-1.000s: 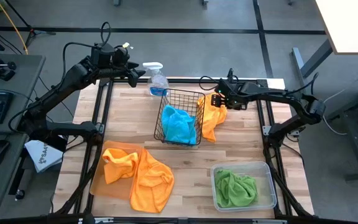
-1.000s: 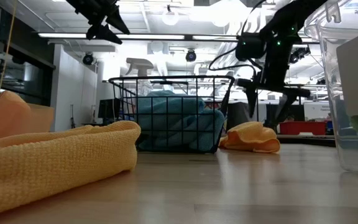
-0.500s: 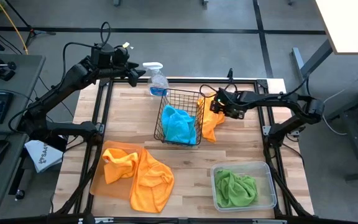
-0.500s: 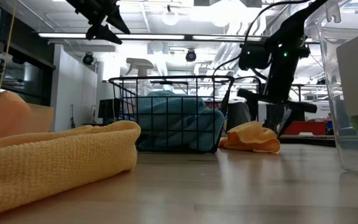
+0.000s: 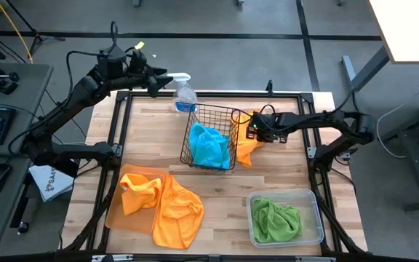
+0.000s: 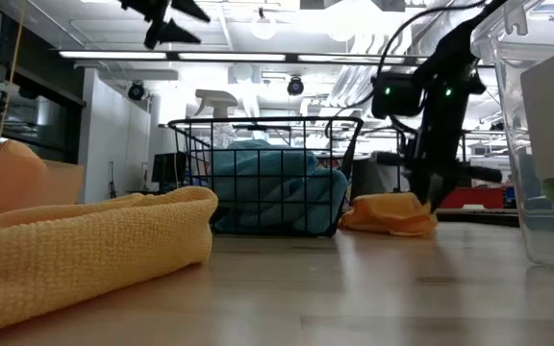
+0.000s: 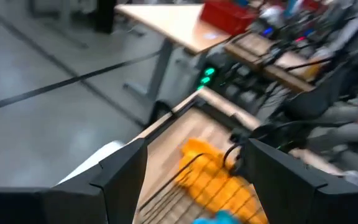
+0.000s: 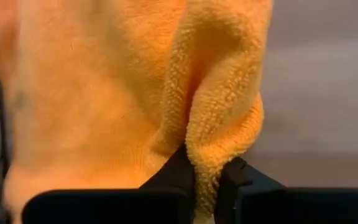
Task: Sort microfiber towel by color & place in baskets
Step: Put the top orange microfiber towel into the orange bin
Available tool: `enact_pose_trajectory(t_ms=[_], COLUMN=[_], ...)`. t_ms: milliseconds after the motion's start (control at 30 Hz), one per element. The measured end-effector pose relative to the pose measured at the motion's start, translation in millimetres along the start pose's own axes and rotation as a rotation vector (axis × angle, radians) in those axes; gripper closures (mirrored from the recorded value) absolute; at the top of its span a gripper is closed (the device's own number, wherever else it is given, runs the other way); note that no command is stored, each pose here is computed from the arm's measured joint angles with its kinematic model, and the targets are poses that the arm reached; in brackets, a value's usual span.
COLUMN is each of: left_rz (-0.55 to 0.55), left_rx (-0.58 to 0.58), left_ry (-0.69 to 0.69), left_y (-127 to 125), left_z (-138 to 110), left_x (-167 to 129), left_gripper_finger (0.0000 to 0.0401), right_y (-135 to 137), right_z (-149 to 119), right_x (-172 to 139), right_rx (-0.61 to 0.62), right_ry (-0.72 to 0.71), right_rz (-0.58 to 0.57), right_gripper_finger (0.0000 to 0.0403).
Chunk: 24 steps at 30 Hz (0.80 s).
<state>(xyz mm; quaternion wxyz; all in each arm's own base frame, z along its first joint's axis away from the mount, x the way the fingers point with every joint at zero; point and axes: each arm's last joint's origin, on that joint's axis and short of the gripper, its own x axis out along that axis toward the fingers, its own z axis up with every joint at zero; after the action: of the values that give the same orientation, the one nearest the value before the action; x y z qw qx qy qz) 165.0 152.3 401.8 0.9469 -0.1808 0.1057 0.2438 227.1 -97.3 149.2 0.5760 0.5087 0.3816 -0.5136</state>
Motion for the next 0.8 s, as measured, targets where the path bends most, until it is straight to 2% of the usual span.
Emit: enact_pose_trajectory(t_ms=[100,200,333,467,567,700,800], left_rz=[-0.047,-0.080,-0.161,-0.365,-0.448,-0.444,-0.386], left_rx=[0.015,0.033,0.011,0.063,0.137,0.212,0.264], left_ry=[-0.035,-0.049,-0.092,-0.156,-0.212,-0.245,-0.239], left_y=[-3.5,-5.2,-16.4,-36.7,-53.7,-76.1,-91.6], left_z=[3.8,5.7,9.8,16.6,18.8,13.7,4.9], left_x=[-4.0,-4.3,-1.3,-1.0,-1.4,4.2,17.7], left_gripper_finger=[0.0144,0.0144,0.0144,0.0144,0.0144,0.0144,0.0144], right_y=[-5.3,-8.8,-10.6,-11.8,-15.1,-19.0,-19.1], right_z=[-4.5,-7.5,-9.7,-5.9,-5.5,-10.4,-14.1], right_x=[-9.4,-22.1,-56.6,-111.1,-153.1,-201.9,-228.7], right_rx=[-0.020,-0.072,-0.096,-0.159,-0.202,-0.288,-0.404], right_ry=[0.022,-0.018,-0.177,-0.411,-0.485,-0.514,-0.553], right_rz=[-0.023,-0.023,0.065,0.215,0.361,0.552,0.636], right_gripper_finger=[0.0369,0.0391,0.0392,0.0398,0.0400,0.0400,0.0401])
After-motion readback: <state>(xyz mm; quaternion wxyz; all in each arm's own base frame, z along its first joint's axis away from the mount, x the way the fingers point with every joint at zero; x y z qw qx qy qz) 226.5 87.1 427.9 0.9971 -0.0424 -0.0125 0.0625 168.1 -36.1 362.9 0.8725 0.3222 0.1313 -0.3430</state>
